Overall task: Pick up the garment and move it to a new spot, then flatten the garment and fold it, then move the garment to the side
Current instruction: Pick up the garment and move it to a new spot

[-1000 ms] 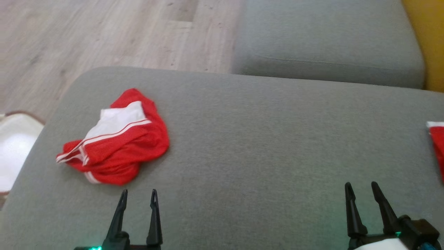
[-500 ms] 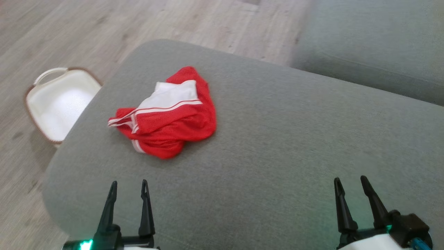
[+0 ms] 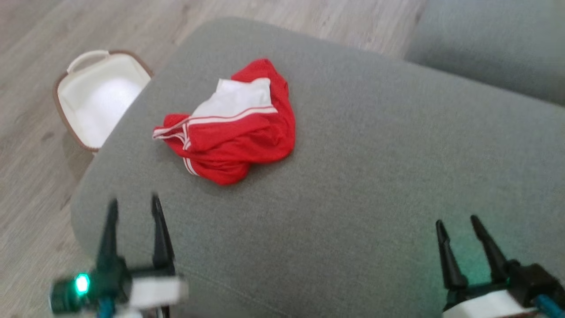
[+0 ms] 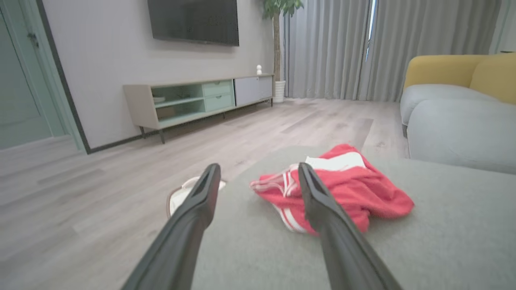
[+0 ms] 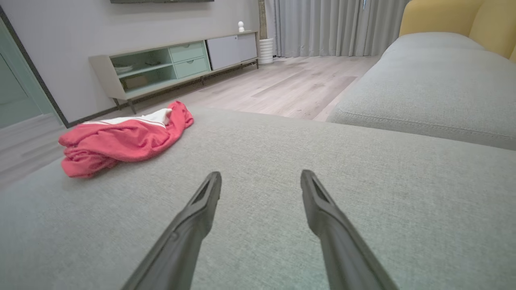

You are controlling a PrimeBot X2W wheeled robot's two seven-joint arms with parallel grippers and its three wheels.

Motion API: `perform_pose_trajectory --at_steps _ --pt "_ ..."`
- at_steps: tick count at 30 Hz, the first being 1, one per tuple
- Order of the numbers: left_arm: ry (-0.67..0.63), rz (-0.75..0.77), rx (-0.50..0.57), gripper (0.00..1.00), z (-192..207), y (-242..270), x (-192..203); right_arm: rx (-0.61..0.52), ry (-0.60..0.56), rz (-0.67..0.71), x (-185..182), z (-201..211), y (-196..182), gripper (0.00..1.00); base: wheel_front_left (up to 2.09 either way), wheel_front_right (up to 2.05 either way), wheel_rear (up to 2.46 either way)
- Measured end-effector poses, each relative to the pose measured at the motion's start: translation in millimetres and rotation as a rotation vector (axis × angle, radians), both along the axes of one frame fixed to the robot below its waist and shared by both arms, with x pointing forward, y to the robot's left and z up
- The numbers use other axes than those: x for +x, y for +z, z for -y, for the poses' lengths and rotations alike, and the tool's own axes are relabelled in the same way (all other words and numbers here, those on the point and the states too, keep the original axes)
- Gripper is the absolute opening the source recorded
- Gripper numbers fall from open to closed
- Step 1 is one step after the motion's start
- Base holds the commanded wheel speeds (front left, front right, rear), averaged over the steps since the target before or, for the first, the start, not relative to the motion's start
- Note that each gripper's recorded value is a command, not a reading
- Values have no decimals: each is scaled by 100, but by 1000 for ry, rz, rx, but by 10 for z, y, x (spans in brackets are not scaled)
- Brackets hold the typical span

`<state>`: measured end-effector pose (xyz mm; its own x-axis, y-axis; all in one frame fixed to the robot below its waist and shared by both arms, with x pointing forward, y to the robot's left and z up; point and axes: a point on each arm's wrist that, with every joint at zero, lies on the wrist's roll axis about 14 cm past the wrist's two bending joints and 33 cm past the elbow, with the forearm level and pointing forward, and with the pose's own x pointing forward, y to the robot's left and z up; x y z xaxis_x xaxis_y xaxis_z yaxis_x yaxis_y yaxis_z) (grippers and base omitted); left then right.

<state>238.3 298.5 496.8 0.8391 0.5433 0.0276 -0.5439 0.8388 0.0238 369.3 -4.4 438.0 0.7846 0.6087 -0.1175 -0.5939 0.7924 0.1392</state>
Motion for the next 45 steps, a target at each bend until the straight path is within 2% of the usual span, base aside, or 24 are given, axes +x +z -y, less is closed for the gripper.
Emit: perform_pose_trajectory --at_steps 6,11,14,18,21,25,26,27,28,31,39,42,45 --pt "-97 90 133 100 -180 517 809 -53 37 29 334 92 -135 100 0 0 0" --pt "-156 -73 130 100 -338 184 1400 -96 69 23 556 189 -360 100 0 0 0" --pt "-163 -163 96 100 -394 -10 1594 -105 76 17 630 219 -447 100 0 0 0" --pt "-182 -335 -7 100 -391 -492 1808 -112 72 14 758 282 -559 100 0 0 0" --pt "-170 -509 -112 100 -329 -999 1719 -117 59 2 777 353 -623 100 0 0 0" --pt "-148 -608 -169 100 -297 -1329 1647 -109 36 0 805 422 -643 100 0 0 0" --pt "-149 -609 -175 96 -296 -1342 1684 -110 31 -1 808 442 -648 100 0 0 0" --pt "-149 -601 -179 35 -296 -1338 1726 -110 27 0 810 456 -645 100 0 0 0" --pt "-154 -590 -183 0 -292 -1329 1759 -111 23 1 809 471 -641 100 0 0 0" --pt "-176 -541 -176 0 -257 -1275 1789 -117 13 1 792 499 -617 100 0 0 0" --pt "-261 -405 -36 0 -290 -733 1920 -56 -22 21 587 366 -299 100 0 0 0" --pt "-349 -297 62 0 -147 -252 2143 -6 -74 51 465 363 -36 100 0 0 0" --pt "-457 -221 124 0 172 99 2374 9 -130 67 361 476 97 100 0 0 0"
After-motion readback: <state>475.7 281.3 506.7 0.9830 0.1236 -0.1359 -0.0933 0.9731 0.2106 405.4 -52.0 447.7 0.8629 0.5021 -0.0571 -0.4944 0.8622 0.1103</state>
